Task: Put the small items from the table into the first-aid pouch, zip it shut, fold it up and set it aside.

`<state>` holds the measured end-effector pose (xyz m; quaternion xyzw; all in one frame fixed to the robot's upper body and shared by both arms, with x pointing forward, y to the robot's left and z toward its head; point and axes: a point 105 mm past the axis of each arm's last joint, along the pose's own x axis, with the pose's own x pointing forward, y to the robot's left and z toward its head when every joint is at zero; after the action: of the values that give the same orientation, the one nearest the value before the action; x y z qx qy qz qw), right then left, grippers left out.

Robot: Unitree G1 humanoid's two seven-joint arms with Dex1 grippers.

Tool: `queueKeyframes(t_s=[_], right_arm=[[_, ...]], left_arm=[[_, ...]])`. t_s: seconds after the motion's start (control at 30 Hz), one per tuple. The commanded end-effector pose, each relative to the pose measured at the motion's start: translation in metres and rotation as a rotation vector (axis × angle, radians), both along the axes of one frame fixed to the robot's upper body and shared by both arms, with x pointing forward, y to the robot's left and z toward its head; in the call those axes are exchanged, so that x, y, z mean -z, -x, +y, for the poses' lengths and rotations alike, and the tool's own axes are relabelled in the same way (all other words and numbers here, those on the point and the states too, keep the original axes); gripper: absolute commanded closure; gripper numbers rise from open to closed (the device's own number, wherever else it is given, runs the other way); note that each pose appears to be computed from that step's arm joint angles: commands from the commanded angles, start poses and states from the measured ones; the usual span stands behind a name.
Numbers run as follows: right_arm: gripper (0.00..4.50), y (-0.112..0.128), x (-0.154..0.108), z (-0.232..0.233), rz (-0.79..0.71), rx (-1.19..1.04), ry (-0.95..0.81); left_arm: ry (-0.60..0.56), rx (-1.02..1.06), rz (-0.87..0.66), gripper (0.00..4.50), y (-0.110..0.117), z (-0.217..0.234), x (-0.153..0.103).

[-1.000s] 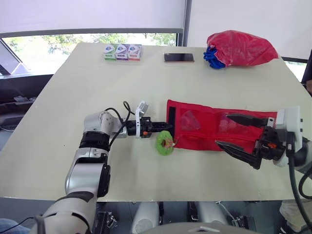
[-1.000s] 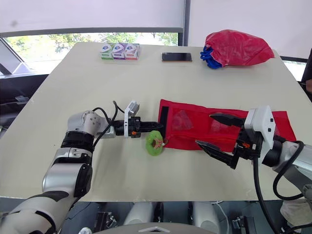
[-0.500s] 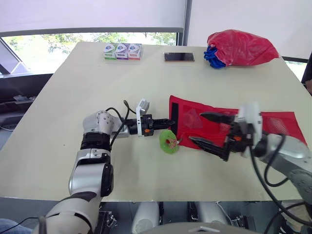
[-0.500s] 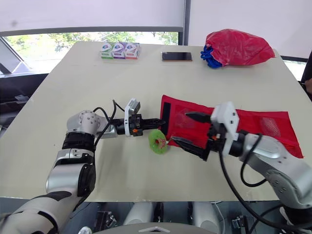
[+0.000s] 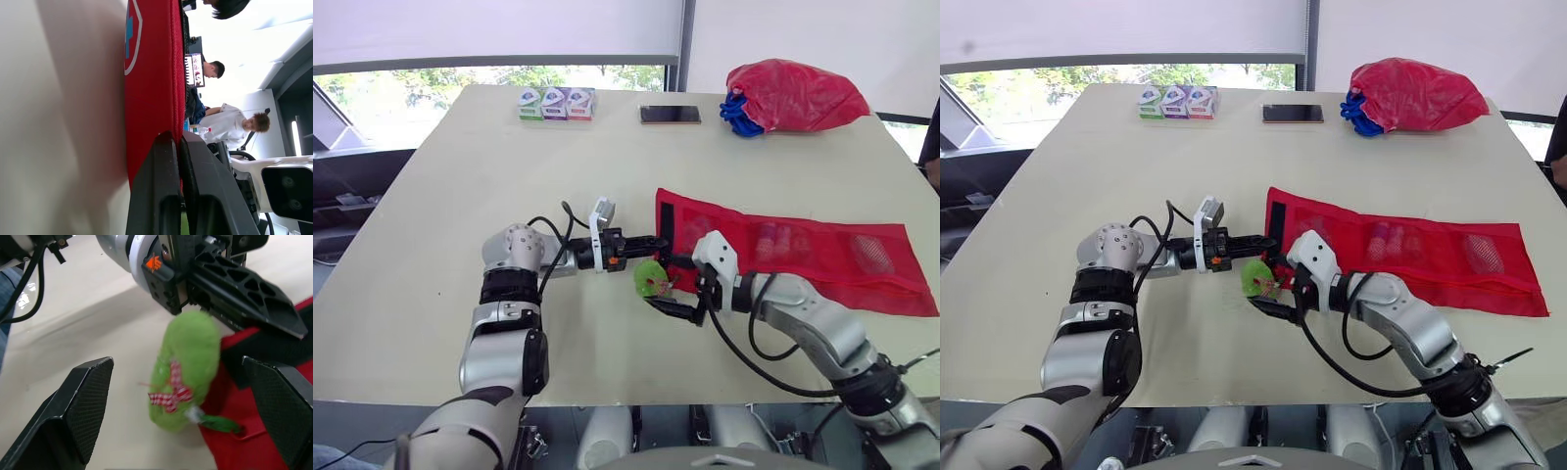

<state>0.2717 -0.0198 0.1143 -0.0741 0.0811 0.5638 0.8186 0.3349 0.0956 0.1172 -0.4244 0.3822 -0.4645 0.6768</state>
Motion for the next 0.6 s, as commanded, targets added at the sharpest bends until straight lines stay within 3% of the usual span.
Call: queueKeyframes(t_s=[0.03,0.13,0.2,0.27,0.3,0.47,0.6], right_arm=[[0.71,-0.003,-0.011,0.004,-0.071,-0.015,-0.012],[2.14,-0.006,-0.011,0.002,-0.096,0.002,-0.002],[3.32,-0.007,-0.010,0.002,-0.119,0.002,0.011],[4.12,-0.006,-0.009,0.002,-0.130,-0.002,0.015],[4.32,-0.006,-0.009,0.002,-0.130,-0.002,0.016],[4.32,-0.002,-0.013,0.001,-0.141,-0.013,-0.013],[4.32,0.002,-0.043,-0.008,-0.156,0.004,-0.178]], left_arm=[[0.048,0.016,-0.039,4.50,0.001,-0.004,-0.013],[0.053,0.009,-0.039,4.50,0.000,-0.005,-0.014],[0.055,0.008,-0.039,4.50,0.000,-0.005,-0.014],[0.055,0.009,-0.039,4.50,0.000,-0.005,-0.014],[0.055,0.009,-0.039,4.50,0.000,-0.006,-0.014],[0.043,0.005,-0.040,4.50,-0.001,-0.005,-0.012],[0.016,-0.019,-0.060,4.50,-0.004,0.002,-0.010]])
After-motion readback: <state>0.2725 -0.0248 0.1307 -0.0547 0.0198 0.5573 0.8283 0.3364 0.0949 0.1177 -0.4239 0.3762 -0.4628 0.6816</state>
